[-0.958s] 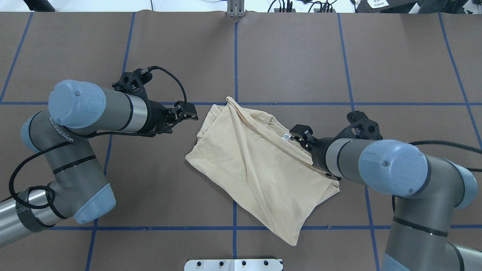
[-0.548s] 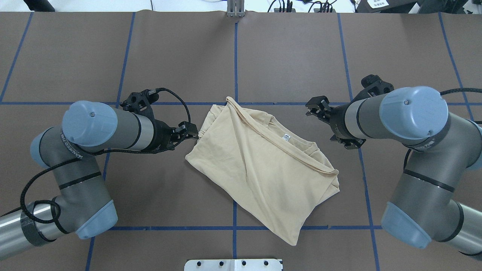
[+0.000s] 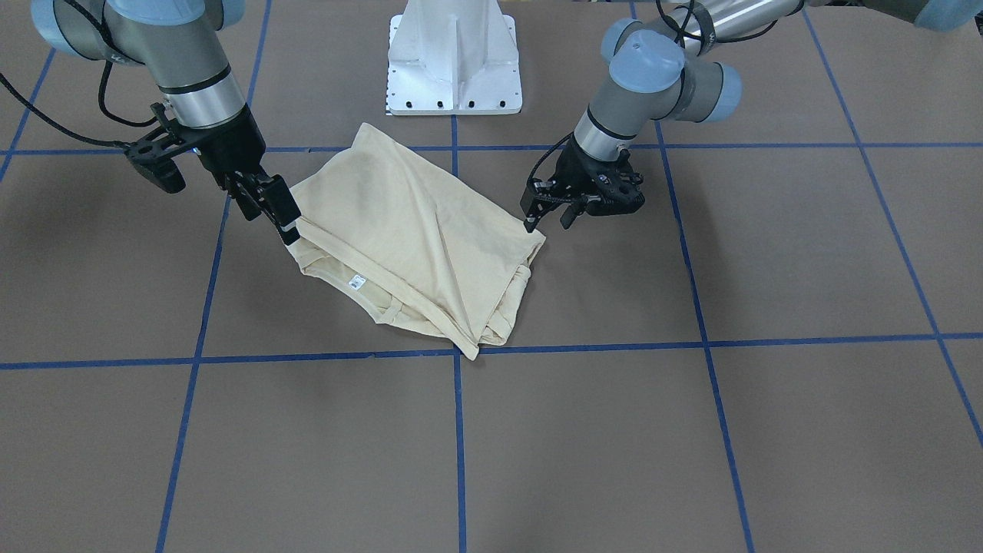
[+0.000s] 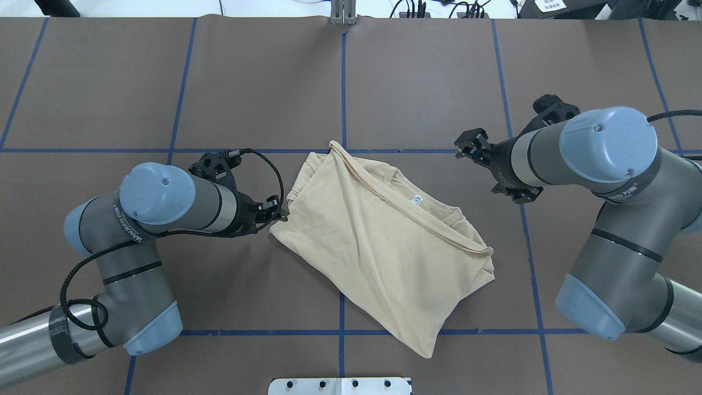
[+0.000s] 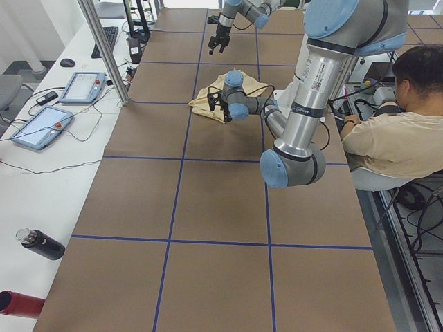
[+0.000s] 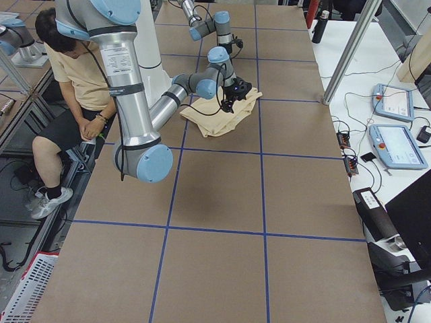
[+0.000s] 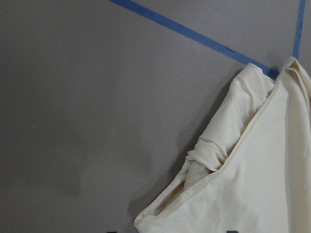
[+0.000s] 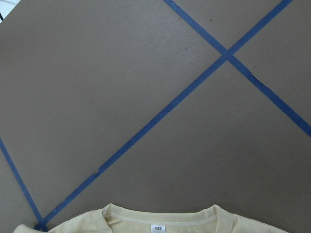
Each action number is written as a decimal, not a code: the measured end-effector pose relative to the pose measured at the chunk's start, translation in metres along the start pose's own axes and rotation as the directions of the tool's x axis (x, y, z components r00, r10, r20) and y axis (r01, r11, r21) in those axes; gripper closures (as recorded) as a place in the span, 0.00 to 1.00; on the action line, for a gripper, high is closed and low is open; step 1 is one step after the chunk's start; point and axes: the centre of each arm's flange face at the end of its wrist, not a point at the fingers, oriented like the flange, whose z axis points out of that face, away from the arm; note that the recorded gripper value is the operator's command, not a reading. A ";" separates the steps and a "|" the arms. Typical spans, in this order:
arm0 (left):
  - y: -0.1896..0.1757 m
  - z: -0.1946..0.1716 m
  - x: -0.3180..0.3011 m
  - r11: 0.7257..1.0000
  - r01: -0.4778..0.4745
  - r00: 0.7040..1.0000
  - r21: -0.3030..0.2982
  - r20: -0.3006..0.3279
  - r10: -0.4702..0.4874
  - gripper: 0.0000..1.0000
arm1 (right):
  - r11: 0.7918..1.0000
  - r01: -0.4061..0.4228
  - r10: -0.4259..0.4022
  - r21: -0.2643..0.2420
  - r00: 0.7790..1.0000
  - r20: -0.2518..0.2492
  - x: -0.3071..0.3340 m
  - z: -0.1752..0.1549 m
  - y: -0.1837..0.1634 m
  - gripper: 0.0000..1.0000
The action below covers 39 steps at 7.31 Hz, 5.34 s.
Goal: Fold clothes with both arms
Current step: 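Grasp the shirt edge with the left gripper and pull it to straighten, then release the shirt and lift the left gripper away, then lower the right gripper to the shirt corner nearest the robot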
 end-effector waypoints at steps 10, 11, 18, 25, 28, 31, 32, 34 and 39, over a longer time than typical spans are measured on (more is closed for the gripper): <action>0.002 0.023 0.001 1.000 -0.002 1.000 -0.011 0.014 0.002 0.40 | 1.000 0.000 0.001 0.006 1.000 -0.028 0.005 0.016 -0.004 0.00; 0.002 0.024 0.002 1.000 -0.002 1.000 -0.012 0.015 0.002 0.47 | 1.000 0.000 0.001 0.007 1.000 -0.030 0.005 0.017 -0.004 0.00; 0.000 0.023 0.002 0.998 -0.066 0.998 -0.010 0.010 0.066 1.00 | 1.000 0.001 -0.001 0.006 0.999 -0.033 0.005 0.019 -0.004 0.00; -0.168 -0.013 0.031 0.947 -0.246 0.969 0.205 0.019 0.247 1.00 | 1.000 0.006 -0.006 0.005 0.999 -0.033 0.005 0.019 -0.004 0.00; -0.235 0.002 0.068 0.927 -0.249 0.963 0.282 -0.032 0.268 0.40 | 1.000 0.011 -0.011 -0.014 1.000 -0.024 0.000 0.019 0.011 0.00; -0.239 -0.006 0.069 0.927 -0.249 0.961 0.281 -0.049 0.273 0.40 | 0.998 -0.013 0.012 -0.069 1.000 -0.013 -0.005 0.029 0.086 0.00; -0.234 -0.013 0.060 0.929 -0.251 0.959 0.272 -0.058 0.276 0.40 | 0.994 -0.078 0.078 -0.072 0.997 -0.008 0.000 0.036 0.130 0.00; -0.227 -0.020 0.045 0.930 -0.253 0.958 0.267 -0.066 0.279 0.39 | 0.979 -0.198 0.199 -0.052 0.980 0.013 0.012 0.049 0.203 0.00; -0.225 -0.022 0.042 0.931 -0.246 0.959 0.269 -0.071 0.274 0.39 | 0.947 -0.320 0.318 0.021 0.946 0.059 0.009 0.086 0.264 0.01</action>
